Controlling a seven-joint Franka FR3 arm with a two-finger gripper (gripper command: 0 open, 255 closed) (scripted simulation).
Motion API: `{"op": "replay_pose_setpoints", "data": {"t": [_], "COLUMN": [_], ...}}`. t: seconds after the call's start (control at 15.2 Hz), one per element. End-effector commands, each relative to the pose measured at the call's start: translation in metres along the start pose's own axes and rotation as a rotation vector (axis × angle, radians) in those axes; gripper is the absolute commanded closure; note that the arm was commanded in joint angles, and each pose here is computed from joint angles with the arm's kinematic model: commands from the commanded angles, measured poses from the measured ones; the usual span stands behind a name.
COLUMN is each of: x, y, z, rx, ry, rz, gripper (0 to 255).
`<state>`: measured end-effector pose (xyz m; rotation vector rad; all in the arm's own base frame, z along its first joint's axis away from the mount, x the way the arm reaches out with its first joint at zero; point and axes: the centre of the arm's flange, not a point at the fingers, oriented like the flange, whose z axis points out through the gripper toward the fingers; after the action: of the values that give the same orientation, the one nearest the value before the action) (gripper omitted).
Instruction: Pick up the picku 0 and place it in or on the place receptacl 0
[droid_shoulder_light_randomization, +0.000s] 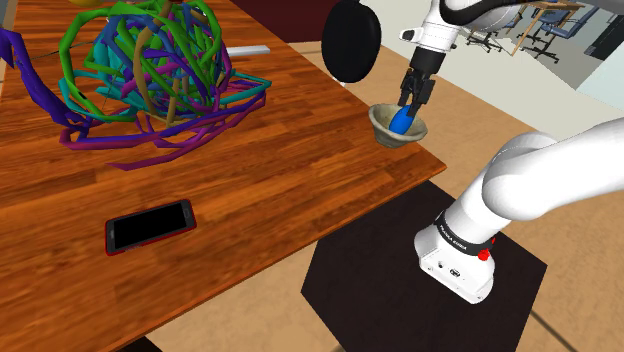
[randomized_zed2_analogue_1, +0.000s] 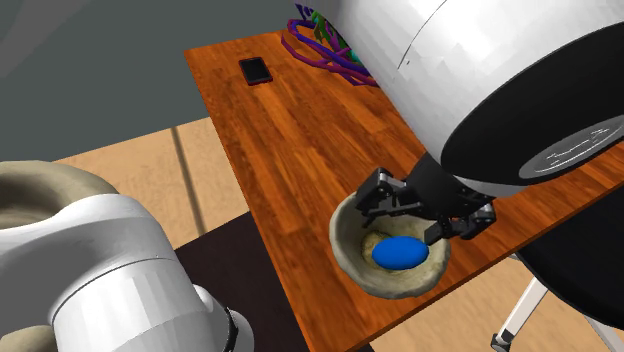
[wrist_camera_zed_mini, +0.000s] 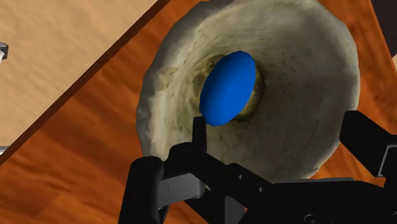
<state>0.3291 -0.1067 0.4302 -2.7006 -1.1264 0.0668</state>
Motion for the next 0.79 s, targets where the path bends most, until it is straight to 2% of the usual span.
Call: {"op": "replay_pose_setpoints", "data": {"t": [0.0,0.2,0.73], "x": [0.000,0.000,0.000], "y": [0.000,0.000,0.000], "z": [-0.013,-0.050,-0.050], "rx": [0.000,0.000,0.000], "ry": [0.000,0.000,0.000], "rz": [0.000,0.000,0.000], "gripper": [0,0,0]}}
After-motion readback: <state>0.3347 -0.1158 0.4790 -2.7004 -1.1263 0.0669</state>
